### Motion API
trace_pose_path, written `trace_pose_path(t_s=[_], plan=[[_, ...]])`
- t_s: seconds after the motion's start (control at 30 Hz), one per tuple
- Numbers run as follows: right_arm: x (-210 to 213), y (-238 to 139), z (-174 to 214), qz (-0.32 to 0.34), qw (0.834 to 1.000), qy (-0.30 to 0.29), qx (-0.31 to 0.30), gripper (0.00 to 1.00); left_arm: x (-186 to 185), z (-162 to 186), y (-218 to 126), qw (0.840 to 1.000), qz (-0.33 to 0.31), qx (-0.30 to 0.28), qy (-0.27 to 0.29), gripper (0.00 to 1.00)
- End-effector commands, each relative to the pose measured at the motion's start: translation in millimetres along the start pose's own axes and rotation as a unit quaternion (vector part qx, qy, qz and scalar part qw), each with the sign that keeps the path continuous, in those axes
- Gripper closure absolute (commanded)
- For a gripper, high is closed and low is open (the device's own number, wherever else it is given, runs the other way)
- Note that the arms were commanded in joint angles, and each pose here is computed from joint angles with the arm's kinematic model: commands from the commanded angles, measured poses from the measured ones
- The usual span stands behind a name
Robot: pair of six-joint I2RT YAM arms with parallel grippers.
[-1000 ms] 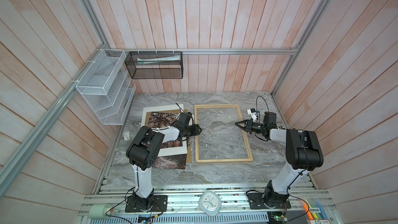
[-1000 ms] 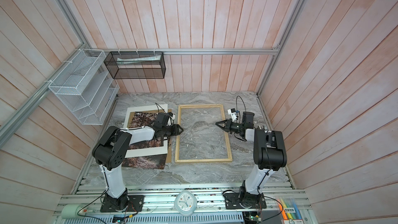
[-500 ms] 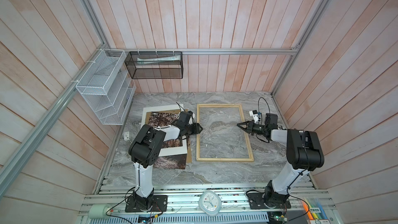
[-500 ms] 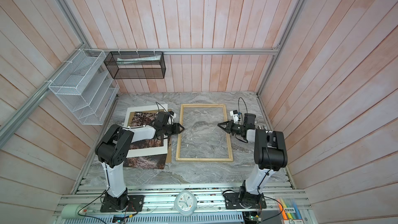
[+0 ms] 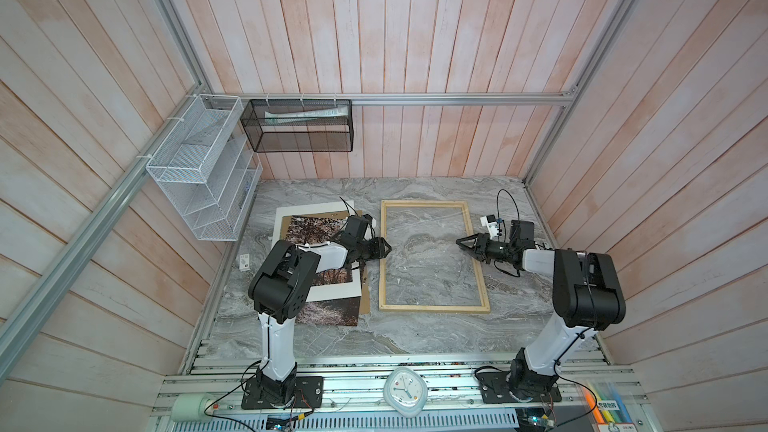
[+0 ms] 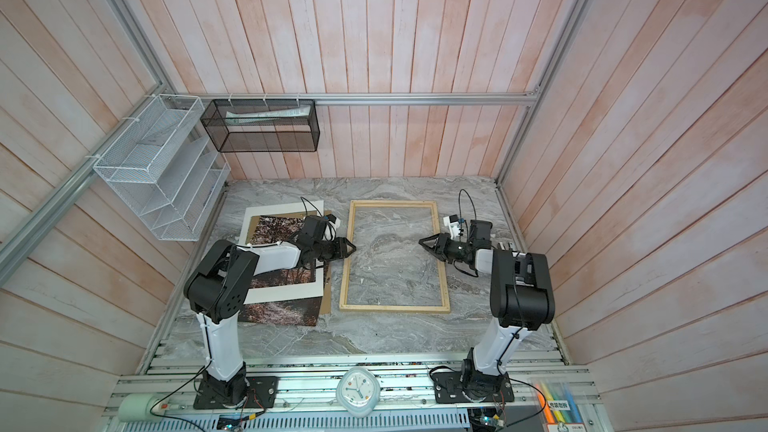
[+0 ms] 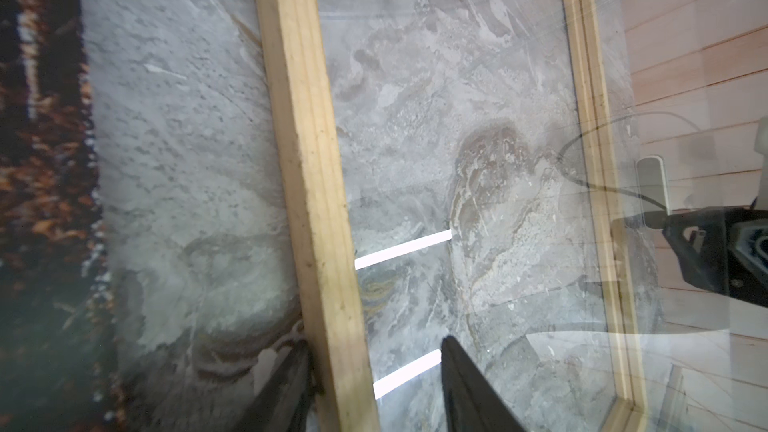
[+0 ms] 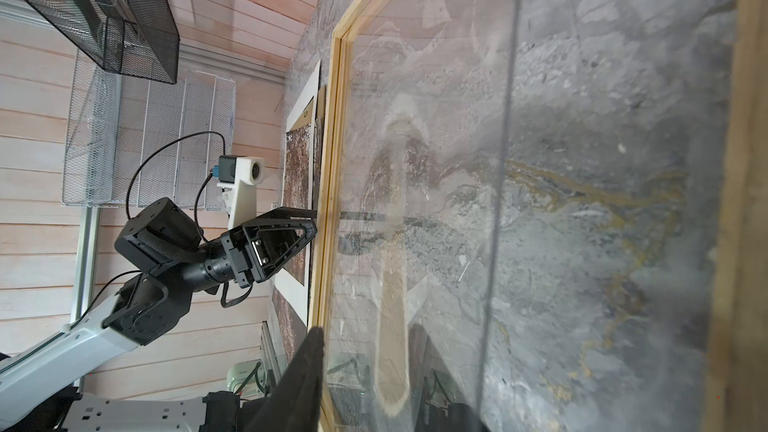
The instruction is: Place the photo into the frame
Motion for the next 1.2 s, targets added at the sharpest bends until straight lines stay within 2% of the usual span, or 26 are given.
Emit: trace_pose_path(t_s=[0.0,0.27,0.83,1.17], plan=[[15,7,1,-0.001,1.0,-0.025,0.014,0.6,-13,13,11,0.998,0.049,0.029,0.008,0.5],[15,8,-1,0.039,0.999,-0.031,0.012,0.53,-9,13,10,0.999,0.032,0.028,0.002,0.53],[11,3,-3,0.123,0.992,-0.038,0.004,0.5,-2,14,9,0.999,0.009,0.029,-0.011,0.62],[12,0,-2,0.142,0.989,-0.041,-0.008,0.5,2,19,9,0.999,0.005,0.032,-0.017,0.66]])
Point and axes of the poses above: each gripper's point midway between its finger pads, its own y axis out along the fingers, its own x axis along the line the jaws close on, z = x × y, the point moved 10 cm from there along -y, back along the fingers, and after that the axes turned 5 degrees about y, right-handed, at the moved point
